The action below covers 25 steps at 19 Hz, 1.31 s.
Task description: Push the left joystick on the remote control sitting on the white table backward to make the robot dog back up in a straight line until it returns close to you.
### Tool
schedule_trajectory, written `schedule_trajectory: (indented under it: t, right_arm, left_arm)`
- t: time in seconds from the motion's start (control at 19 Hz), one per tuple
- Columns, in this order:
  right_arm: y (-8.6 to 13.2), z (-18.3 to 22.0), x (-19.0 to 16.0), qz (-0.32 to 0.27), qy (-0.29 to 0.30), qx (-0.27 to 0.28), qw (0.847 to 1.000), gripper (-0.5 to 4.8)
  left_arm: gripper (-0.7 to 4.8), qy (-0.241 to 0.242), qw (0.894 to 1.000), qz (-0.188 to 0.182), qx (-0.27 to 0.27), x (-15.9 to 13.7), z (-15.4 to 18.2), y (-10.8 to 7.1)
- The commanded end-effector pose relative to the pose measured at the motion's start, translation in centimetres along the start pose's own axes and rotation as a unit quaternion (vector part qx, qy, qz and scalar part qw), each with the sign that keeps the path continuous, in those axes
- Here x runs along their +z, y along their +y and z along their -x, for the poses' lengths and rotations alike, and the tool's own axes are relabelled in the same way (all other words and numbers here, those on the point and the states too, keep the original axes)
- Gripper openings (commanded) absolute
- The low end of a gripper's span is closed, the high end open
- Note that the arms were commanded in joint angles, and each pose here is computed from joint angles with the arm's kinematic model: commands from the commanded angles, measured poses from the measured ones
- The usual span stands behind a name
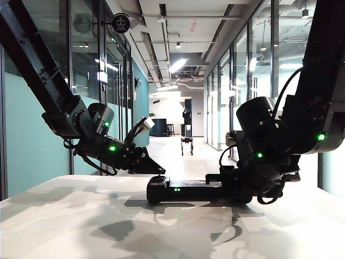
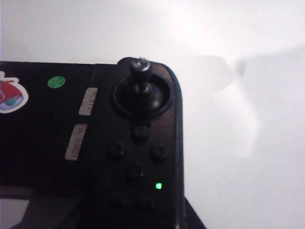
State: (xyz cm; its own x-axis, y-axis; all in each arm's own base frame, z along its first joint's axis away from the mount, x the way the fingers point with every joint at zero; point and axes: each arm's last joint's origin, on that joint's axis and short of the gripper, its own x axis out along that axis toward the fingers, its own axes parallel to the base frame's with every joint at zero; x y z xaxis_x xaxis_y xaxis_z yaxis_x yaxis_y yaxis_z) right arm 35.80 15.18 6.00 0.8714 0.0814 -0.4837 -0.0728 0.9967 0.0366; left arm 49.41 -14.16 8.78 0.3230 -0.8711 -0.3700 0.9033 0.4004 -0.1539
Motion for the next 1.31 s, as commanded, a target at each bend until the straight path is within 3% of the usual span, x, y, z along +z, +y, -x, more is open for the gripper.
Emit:
schedule_trajectory:
  t: [0.05, 0.21, 1.31]
  right_arm:
    - [0.14, 0.06, 0.58, -0.007, -0.017, 0.0, 1.0, 2.0]
    - [0.12, 0.06, 0.58, -0.007, -0.017, -0.001, 1.0, 2.0]
    - [0.12, 0.06, 0.59, -0.007, -0.018, -0.001, 1.0, 2.0]
  left_arm:
    - [-0.06, -0.009, 1.0, -0.007, -0.018, 0.26, -0.02, -0.13]
    - [-0.06, -0.016, 0.999, -0.015, -0.04, 0.22, 0.09, -0.19]
    - [-0.06, -0.016, 0.998, -0.011, -0.056, -0.11, 0.87, 0.16]
